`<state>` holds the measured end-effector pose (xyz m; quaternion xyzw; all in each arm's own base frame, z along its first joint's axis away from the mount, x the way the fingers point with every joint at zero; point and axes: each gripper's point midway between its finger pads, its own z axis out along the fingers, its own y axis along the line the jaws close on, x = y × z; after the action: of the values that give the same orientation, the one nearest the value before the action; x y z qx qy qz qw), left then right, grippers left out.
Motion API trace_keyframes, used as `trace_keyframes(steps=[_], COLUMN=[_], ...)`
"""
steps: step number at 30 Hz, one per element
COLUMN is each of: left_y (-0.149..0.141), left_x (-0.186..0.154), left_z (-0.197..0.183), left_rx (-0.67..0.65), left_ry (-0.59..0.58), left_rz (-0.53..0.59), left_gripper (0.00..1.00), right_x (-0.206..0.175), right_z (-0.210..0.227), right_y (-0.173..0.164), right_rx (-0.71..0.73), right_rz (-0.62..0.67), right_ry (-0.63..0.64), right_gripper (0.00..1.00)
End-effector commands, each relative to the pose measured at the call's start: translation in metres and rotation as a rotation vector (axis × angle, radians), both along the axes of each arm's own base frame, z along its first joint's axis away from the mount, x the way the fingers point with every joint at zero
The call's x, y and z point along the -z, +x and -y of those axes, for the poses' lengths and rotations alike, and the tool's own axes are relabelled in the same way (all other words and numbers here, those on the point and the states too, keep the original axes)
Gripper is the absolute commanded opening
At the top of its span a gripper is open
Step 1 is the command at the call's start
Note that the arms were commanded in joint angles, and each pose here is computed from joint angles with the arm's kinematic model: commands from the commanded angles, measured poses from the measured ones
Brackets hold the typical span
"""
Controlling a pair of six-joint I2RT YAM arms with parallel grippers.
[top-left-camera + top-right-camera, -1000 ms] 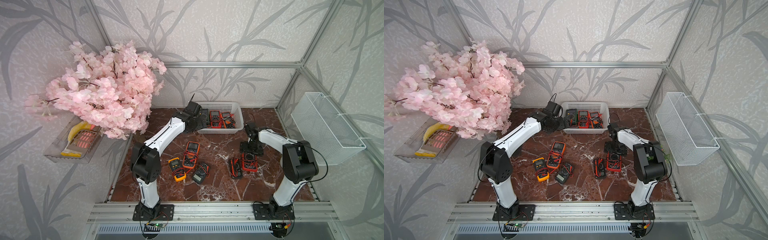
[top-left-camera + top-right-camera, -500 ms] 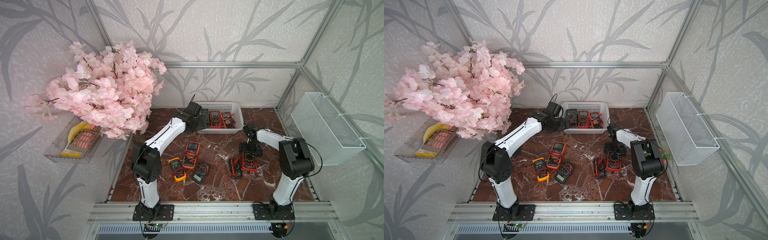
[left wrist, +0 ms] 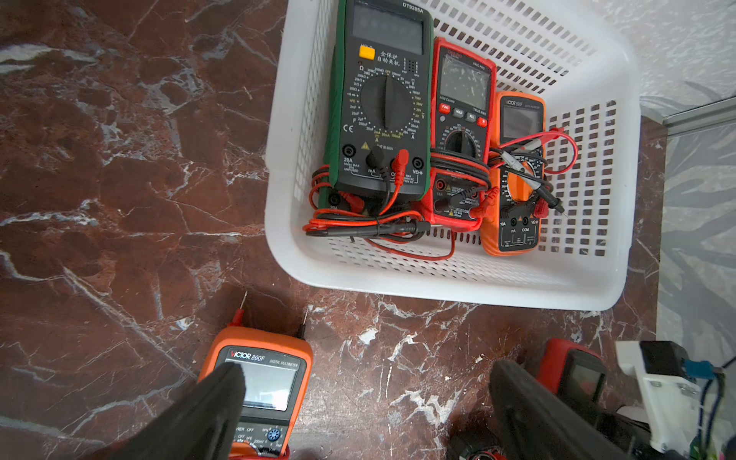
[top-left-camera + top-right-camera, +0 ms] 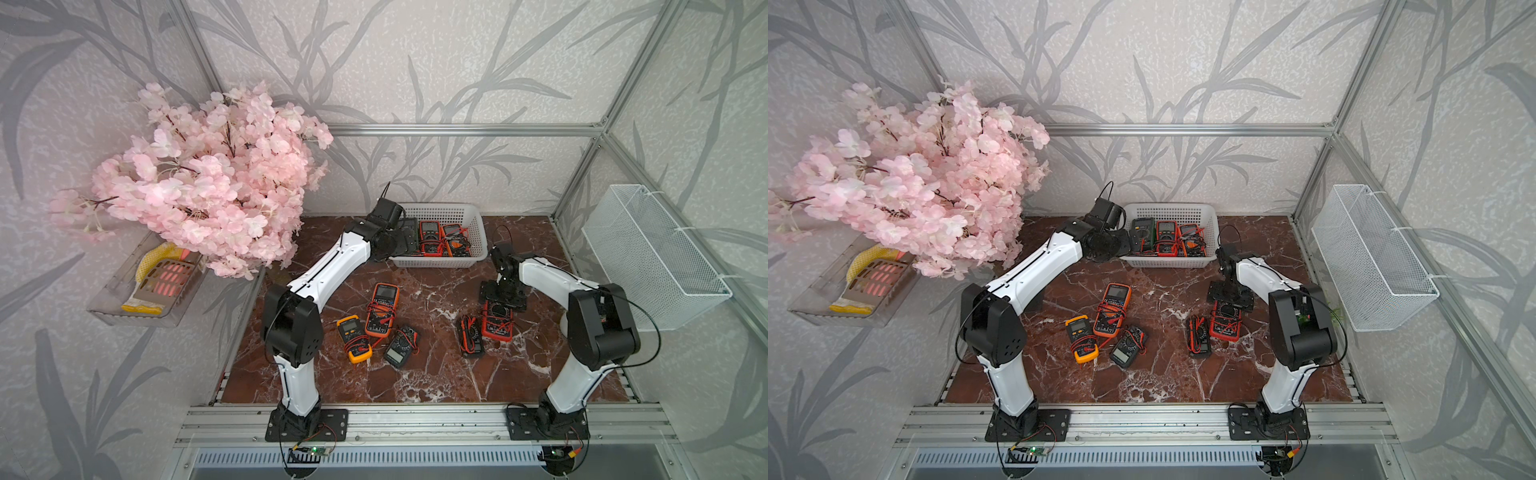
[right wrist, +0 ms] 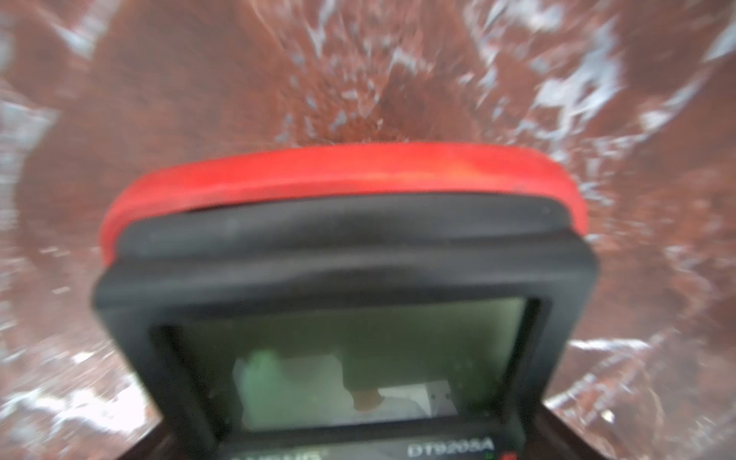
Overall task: Put the multimeter into the basket
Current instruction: Pick up the multimeter from the center of the board, then place the multimeter in the basket.
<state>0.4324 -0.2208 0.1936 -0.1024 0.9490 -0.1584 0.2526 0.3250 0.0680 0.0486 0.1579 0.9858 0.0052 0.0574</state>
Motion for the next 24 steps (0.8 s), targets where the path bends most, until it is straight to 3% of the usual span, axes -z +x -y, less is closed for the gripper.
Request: trace_keyframes(steps=[1,12,24], left_y=[0.002,0.003,-0.007], left_x=[-0.002,0.004,0.02], left_z=[0.001,0.002,0.007], left_rx=[0.015,0.048,0.084], left_ry=[0.012,0.035,0.05], left_rz=[0.006,0.015,0.004], left_gripper=[1.0,1.0,1.0], right_x=[-0.042,-0.111,-0.166], right_z=[0.0,-0.004,-0.026], right_y=[0.009,0.045,0.11], right_rx=[0.022,0.011,-0.019], right_rz=[0.096,0.286,0.493], right_ry=[0.009,0.044,0.129], right_gripper=[0.58,0.58,0.58])
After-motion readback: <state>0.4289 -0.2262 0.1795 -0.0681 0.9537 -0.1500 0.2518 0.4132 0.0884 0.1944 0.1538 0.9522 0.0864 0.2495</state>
